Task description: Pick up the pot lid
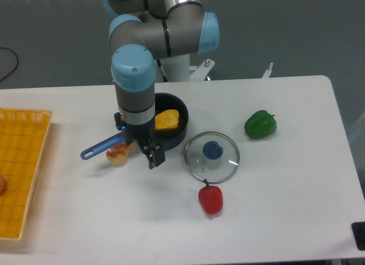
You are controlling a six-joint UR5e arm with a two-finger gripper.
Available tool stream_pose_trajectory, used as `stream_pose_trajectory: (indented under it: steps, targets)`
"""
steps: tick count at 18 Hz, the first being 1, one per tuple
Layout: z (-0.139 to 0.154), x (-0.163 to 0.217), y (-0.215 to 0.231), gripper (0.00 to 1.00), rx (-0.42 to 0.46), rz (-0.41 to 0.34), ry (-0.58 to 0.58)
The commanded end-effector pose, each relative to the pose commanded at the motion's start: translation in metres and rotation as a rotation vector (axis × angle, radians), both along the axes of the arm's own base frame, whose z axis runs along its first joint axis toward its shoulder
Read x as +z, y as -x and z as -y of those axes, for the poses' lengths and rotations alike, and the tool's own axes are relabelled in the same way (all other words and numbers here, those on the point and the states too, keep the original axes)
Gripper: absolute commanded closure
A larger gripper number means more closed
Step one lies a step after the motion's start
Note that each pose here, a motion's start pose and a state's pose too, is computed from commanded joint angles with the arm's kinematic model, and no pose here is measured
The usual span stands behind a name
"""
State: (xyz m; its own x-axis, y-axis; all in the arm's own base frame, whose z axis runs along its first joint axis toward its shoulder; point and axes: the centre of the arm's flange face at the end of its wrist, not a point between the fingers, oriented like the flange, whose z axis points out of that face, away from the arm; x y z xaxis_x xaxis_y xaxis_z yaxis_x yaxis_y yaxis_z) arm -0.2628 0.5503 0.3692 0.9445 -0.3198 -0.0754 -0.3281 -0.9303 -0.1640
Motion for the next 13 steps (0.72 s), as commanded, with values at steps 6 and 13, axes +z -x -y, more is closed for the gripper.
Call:
stream_pose_trajectory:
  steps: [6, 13]
  targets:
    - [0.0, -0.002, -0.001, 0.0, -0.012, 0.001, 0.004]
    - [0.003, -0.016, -0.007, 0.0, -0.01, 0.016, 0.026]
